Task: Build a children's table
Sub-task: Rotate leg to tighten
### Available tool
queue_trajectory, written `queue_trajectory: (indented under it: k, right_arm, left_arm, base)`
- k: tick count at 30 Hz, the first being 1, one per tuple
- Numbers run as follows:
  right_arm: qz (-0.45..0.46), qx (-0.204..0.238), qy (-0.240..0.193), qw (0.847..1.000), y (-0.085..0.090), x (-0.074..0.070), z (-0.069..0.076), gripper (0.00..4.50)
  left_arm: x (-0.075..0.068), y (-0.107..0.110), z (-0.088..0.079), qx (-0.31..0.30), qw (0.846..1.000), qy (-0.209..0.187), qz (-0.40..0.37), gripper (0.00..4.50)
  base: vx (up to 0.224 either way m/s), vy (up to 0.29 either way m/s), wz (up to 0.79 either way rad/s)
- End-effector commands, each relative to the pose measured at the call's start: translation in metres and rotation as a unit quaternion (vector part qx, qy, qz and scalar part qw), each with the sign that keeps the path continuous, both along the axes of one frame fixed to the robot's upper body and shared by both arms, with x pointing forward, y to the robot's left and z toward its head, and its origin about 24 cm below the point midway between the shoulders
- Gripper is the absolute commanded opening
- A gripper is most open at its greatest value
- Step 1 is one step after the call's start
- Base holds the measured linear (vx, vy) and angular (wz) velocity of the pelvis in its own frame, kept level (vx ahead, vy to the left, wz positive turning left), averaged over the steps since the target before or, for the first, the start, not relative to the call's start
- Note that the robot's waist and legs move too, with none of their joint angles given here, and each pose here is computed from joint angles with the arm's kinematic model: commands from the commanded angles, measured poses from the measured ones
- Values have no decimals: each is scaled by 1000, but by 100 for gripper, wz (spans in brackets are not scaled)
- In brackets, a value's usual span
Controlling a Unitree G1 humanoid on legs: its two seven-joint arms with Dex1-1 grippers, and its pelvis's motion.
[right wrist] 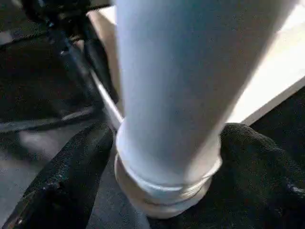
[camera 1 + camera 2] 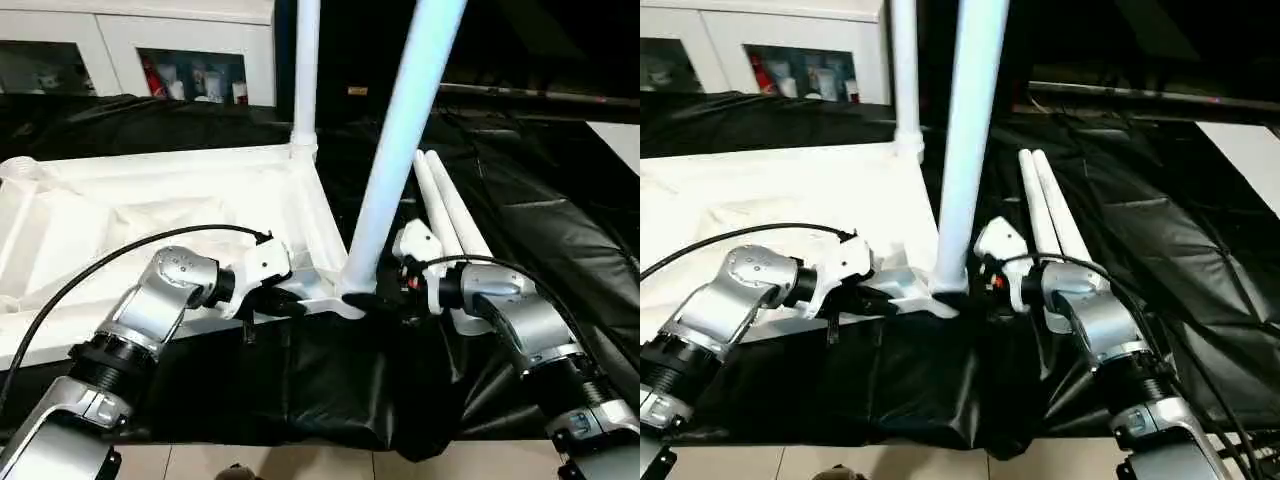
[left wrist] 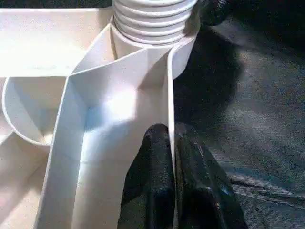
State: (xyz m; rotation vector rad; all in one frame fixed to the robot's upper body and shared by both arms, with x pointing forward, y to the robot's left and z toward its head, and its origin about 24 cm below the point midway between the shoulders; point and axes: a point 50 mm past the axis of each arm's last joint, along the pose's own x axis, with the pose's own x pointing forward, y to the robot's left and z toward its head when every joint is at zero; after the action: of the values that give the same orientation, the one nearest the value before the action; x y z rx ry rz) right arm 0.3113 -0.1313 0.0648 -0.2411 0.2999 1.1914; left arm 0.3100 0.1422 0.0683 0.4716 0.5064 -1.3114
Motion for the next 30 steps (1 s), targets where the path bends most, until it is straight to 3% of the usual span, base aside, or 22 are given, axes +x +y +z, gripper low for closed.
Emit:
queue_trajectory:
  k: [1,3,14,20,24,26,27,30]
  right_arm:
    - [-3,-6,-7,1000,-3,1,0,394]
    - [-6,-5,-8,1000,-3,2,0,394]
    - [-10,7,-7,1000,5,4,-7,289]
    - [-15,11,-2,1000,6,4,-11,278]
    - [-51,36,3,998,7,6,-15,278]
    - [-160,85,23,983,8,15,-23,277]
    - [-160,85,23,983,8,15,-23,277]
    - [-263,96,41,959,13,21,-35,277]
  left_arm:
    - [0,-13,10,-36,999,-13,-36,0]
    - [0,-13,10,-36,999,-13,-36,0]
    - [0,-13,8,-32,999,-12,-37,0]
    - [1,-12,7,-30,999,-12,-33,0]
    - [4,-11,4,-29,999,-15,-14,0]
    - [15,-11,-1,-26,997,-27,66,0]
    - [15,-11,-1,-26,997,-27,66,0]
    - [30,-15,-5,-26,985,-43,162,0]
  base:
    - [0,0,0]
    - [0,0,0]
    - [0,0,0]
    - [0,0,0]
    - [0,0,0]
    - [0,0,0]
    - [0,0,0]
    - [0,0,0]
